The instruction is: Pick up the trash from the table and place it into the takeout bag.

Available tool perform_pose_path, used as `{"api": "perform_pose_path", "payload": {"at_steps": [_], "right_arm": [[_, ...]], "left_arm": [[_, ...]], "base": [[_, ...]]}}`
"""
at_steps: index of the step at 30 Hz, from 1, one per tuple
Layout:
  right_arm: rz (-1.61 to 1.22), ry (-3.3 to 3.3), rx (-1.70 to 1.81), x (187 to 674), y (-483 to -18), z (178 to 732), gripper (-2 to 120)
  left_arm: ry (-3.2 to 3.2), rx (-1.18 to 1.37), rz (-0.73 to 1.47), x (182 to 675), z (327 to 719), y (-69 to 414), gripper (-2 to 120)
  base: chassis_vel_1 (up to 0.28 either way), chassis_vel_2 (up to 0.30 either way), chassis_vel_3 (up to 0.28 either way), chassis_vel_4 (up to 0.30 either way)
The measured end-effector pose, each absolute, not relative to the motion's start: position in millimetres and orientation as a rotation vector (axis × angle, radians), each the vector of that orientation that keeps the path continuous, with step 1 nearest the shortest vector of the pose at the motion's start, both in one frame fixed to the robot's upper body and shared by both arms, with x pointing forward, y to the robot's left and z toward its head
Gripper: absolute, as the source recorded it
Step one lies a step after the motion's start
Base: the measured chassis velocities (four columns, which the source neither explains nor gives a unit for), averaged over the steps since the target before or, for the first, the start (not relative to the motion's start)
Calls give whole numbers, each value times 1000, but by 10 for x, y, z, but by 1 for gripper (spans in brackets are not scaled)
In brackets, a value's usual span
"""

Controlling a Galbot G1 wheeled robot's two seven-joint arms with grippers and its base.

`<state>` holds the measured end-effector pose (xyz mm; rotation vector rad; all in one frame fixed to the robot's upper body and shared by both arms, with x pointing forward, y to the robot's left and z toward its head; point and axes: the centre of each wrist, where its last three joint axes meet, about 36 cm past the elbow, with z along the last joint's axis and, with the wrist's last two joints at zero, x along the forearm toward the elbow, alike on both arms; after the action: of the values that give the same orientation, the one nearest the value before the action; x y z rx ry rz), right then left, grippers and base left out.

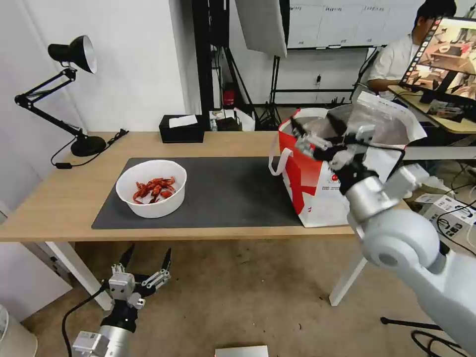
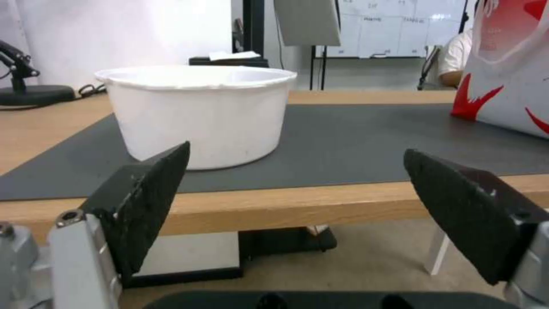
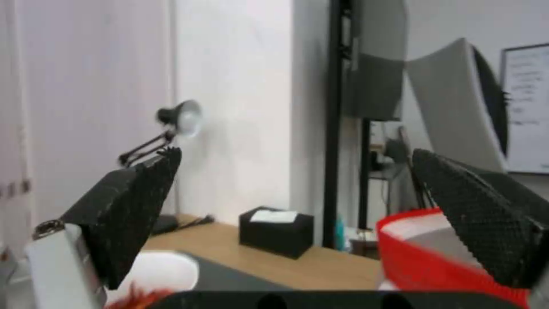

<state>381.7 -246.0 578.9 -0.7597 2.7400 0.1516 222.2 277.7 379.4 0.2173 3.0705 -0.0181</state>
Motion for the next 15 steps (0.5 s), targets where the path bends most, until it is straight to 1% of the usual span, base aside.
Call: {"api": "perform_pose_path", "payload": {"at_steps": [3, 5, 6, 7, 10, 12, 14, 15], "right_arm": [[108, 2717, -805, 3741, -2500, 5631, 100], [77, 2717, -827, 3641, -2540, 5430, 100], [67, 2737, -832, 3508, -2563, 5211, 100], [67, 2737, -832, 3508, -2563, 5211, 100], [35, 2801, -767, 3225, -2598, 4721, 100], [29, 2810, -757, 3195, -2598, 4661, 100], [-4, 2871, -693, 3008, -2576, 4349, 100], [-4, 2871, -693, 3008, -2576, 4349, 100]], "left_arm": [[3070, 217, -18, 2220, 3793, 2776, 100], [3071, 215, -18, 2213, 3791, 2779, 100], [3072, 215, -20, 2205, 3788, 2779, 100], [3072, 215, -20, 2205, 3788, 2779, 100], [3074, 210, -23, 2195, 3767, 2780, 100], [3075, 211, -23, 2193, 3762, 2780, 100], [3077, 214, -21, 2196, 3745, 2775, 100], [3077, 214, -21, 2196, 3745, 2775, 100]], "base": [[0, 0, 0, 0], [0, 0, 0, 0], [0, 0, 0, 0], [0, 0, 0, 0], [0, 0, 0, 0], [0, 0, 0, 0], [0, 0, 0, 0], [0, 0, 0, 0]]}}
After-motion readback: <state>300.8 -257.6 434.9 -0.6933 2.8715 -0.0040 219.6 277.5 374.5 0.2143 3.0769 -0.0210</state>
